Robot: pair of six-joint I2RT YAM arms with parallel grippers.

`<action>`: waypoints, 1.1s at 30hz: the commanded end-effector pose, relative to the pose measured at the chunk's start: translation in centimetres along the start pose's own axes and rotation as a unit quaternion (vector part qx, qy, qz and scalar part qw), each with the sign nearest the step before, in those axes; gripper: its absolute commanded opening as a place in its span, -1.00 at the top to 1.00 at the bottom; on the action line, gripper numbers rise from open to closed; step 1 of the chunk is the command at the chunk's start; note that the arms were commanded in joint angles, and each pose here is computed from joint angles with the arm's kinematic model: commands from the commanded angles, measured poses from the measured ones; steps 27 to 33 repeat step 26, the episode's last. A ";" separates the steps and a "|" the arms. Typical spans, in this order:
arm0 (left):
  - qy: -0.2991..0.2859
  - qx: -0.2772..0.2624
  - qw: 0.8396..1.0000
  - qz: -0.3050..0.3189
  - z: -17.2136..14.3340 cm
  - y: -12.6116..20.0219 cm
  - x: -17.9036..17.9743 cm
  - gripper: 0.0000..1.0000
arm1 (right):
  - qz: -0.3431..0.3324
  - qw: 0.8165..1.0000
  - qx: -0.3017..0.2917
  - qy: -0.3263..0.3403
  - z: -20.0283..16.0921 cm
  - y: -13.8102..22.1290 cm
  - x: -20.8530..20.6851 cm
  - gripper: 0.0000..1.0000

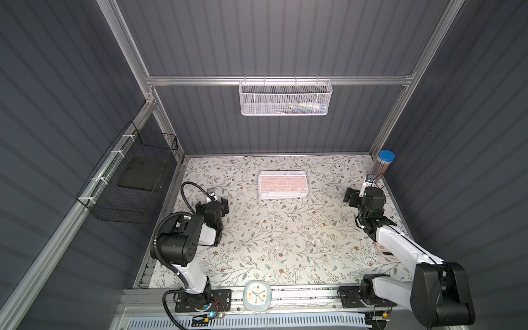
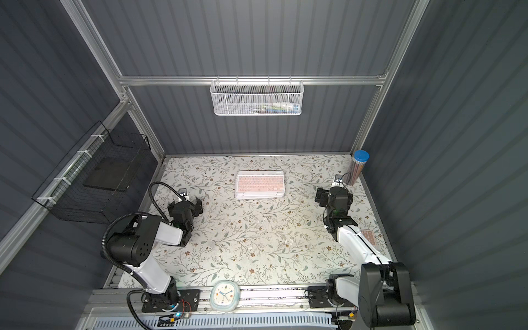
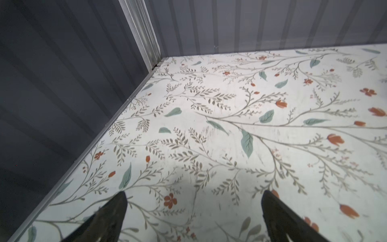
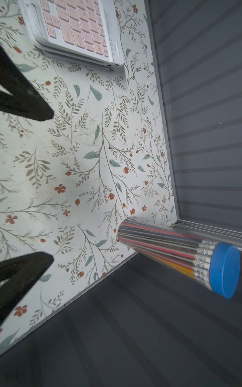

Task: Stack the numeric keypads
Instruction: Reset both arms

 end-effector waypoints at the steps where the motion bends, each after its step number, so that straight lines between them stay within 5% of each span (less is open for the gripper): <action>1: 0.003 0.011 1.000 0.003 -0.3 -0.2 0.1 -0.99 | 0.033 0.999 -0.018 -0.020 -0.5 -0.9 0.1 -0.98; 8: 0.003 0.007 1.000 0.003 -0.2 -0.2 0.1 -0.99 | 0.068 0.996 -0.055 -0.018 -4.0 -2.0 -0.2 -0.98; 33: 0.003 0.007 1.000 0.003 -0.2 -0.2 0.1 -0.99 | 0.071 0.995 -0.068 -0.016 -3.9 -1.9 -0.1 -0.98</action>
Point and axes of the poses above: each gripper's point midway between its finger pads, its own y axis back along the fingers, its own x axis along the line the jaws close on, z = x × y, the point moved 1 cm from there along y, back along the fingers, and after that the axes turned 8 degrees about -y, right-handed, at the moved point
